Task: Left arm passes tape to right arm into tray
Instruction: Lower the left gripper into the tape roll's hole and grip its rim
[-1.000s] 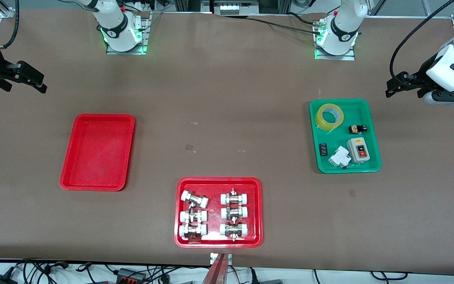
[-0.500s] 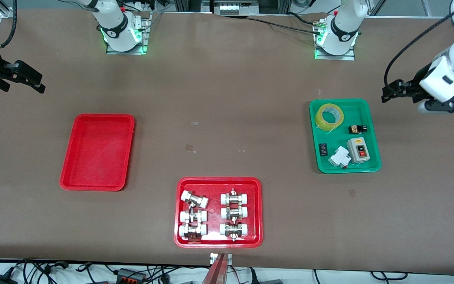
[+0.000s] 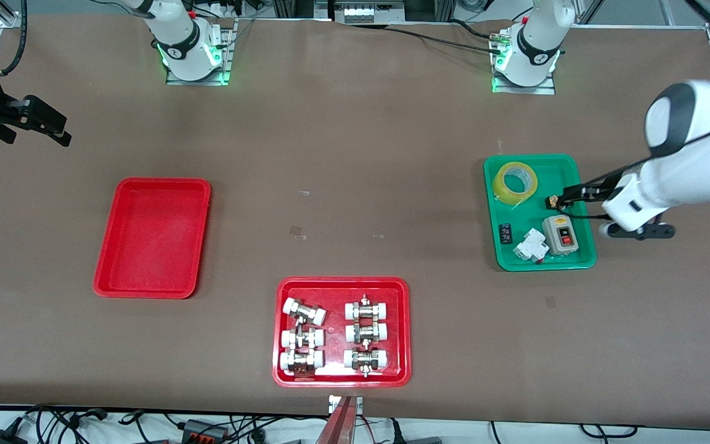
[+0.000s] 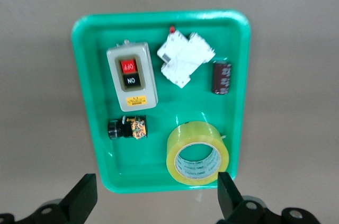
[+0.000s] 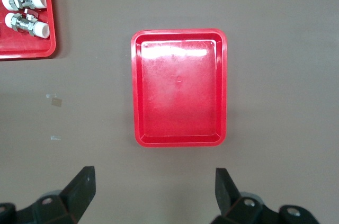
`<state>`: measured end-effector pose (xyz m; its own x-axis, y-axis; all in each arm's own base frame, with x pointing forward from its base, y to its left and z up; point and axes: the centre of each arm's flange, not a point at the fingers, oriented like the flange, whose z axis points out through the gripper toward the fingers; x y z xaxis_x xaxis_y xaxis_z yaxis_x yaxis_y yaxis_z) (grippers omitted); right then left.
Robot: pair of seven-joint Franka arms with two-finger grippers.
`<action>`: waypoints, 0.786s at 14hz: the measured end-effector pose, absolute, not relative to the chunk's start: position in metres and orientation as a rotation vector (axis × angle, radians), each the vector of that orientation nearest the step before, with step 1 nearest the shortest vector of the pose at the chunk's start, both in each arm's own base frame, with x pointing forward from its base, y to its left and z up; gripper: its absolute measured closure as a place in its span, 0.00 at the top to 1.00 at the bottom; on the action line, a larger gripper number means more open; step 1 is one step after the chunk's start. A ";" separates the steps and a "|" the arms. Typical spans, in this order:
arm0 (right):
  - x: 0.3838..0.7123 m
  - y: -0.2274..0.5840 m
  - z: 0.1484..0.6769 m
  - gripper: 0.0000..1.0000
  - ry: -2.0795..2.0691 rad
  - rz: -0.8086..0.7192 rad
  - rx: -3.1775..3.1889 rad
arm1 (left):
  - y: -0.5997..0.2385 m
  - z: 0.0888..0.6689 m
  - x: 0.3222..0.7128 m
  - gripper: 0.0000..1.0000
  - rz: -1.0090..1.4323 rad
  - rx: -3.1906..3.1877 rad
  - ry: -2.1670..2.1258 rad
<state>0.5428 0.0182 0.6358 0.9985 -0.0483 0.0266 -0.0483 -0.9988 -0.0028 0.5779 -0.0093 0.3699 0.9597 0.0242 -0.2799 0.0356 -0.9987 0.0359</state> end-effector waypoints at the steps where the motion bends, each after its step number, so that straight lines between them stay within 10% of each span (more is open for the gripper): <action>1: 0.543 0.018 0.635 1.00 0.076 -0.038 -3.138 | -0.009 0.348 0.570 1.00 -0.450 3.069 0.057; 11: 0.543 0.018 0.635 1.00 0.076 -0.031 -3.139 | -0.023 0.212 0.495 1.00 -0.497 3.075 0.148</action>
